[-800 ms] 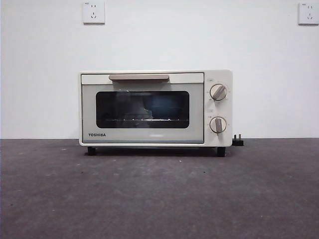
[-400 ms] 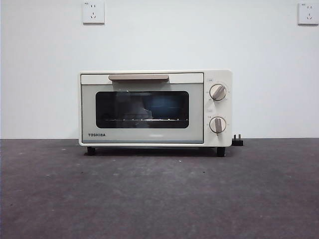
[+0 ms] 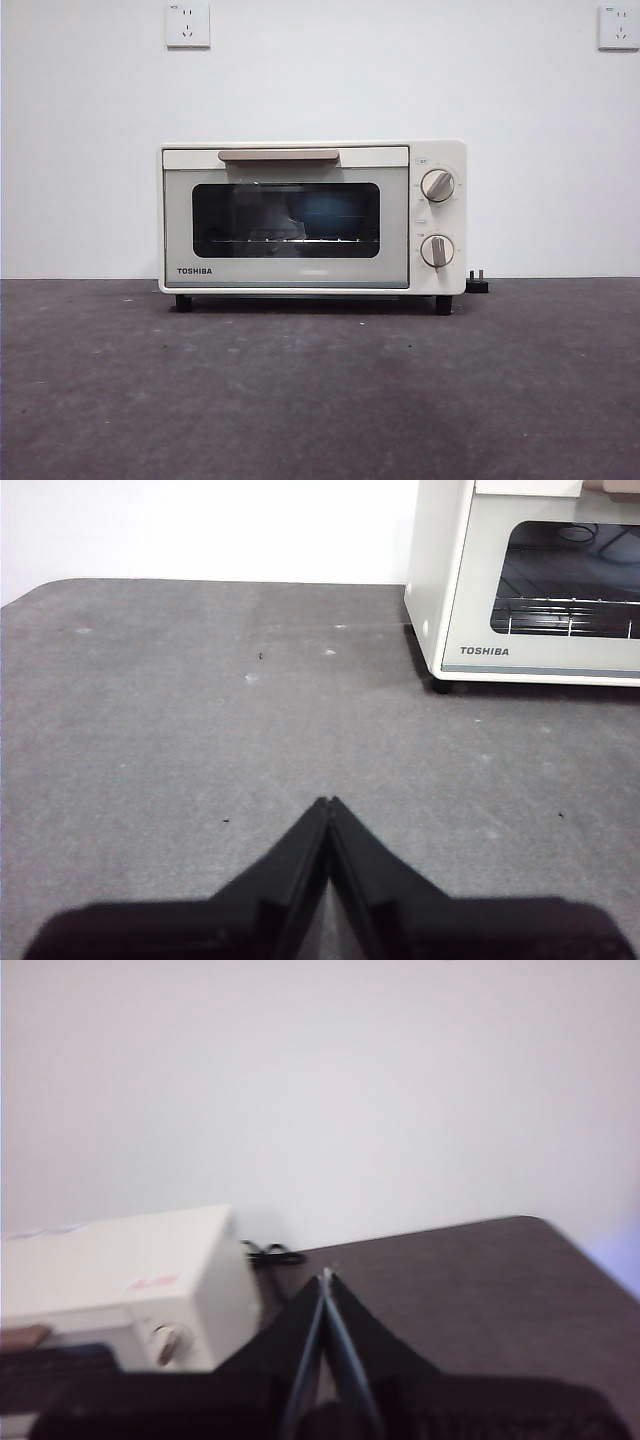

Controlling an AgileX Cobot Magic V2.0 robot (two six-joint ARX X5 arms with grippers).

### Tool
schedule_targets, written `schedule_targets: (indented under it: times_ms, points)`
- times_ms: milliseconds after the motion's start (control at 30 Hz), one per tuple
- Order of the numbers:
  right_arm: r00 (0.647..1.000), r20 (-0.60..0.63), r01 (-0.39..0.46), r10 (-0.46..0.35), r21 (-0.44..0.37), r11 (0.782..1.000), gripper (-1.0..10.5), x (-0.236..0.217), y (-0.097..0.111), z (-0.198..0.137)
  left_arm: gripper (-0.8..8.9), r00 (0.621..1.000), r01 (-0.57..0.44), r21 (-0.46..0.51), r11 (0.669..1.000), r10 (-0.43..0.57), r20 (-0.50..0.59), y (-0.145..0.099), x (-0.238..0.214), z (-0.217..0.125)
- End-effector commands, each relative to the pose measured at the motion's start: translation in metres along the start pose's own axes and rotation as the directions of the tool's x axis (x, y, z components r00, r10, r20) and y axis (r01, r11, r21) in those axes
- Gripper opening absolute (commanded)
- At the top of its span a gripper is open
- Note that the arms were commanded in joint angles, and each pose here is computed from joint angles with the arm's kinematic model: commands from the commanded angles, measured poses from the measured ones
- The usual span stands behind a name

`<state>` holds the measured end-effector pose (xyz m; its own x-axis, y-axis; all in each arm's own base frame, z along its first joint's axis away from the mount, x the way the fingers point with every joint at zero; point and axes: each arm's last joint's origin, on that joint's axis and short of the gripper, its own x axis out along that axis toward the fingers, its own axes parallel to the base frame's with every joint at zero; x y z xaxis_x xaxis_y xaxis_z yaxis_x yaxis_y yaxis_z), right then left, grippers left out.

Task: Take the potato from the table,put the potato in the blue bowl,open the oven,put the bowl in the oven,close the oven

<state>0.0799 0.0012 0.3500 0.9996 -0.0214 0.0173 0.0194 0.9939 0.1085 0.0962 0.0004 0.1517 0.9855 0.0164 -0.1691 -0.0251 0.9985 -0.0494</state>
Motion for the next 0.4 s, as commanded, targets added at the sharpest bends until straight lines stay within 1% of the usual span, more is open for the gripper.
schedule_targets:
  times_ms: [33, 133, 200, 300, 400]
  points:
    - [1.0, 0.026, 0.007, -0.006, -0.008, 1.0, 0.0, 0.009, -0.006, -0.044, -0.04, 1.0, -0.005, 0.008, 1.0, 0.005, -0.002, 0.001, 0.001, -0.003]
    - [0.999, 0.05, 0.013, -0.012, -0.011, 1.0, 0.0, 0.013, -0.011, -0.085, -0.04, 1.0, -0.004, 0.008, 1.0, 0.004, -0.002, 0.0, 0.001, -0.003]
    - [0.999, 0.038, 0.016, -0.015, -0.026, 1.0, 0.0, 0.013, -0.014, -0.11, -0.04, 1.0, -0.004, 0.008, 1.0, 0.004, -0.002, 0.0, 0.001, -0.003]
    - [1.0, -0.008, 0.018, -0.018, -0.043, 0.999, 0.0, 0.013, -0.017, -0.139, -0.04, 1.0, -0.005, 0.008, 1.0, 0.005, -0.002, 0.001, 0.001, -0.003]
    - [0.999, -0.035, 0.02, -0.021, -0.044, 0.999, 0.0, 0.014, -0.019, -0.16, -0.04, 1.0, -0.004, 0.008, 1.0, 0.004, -0.002, 0.0, 0.001, -0.003]
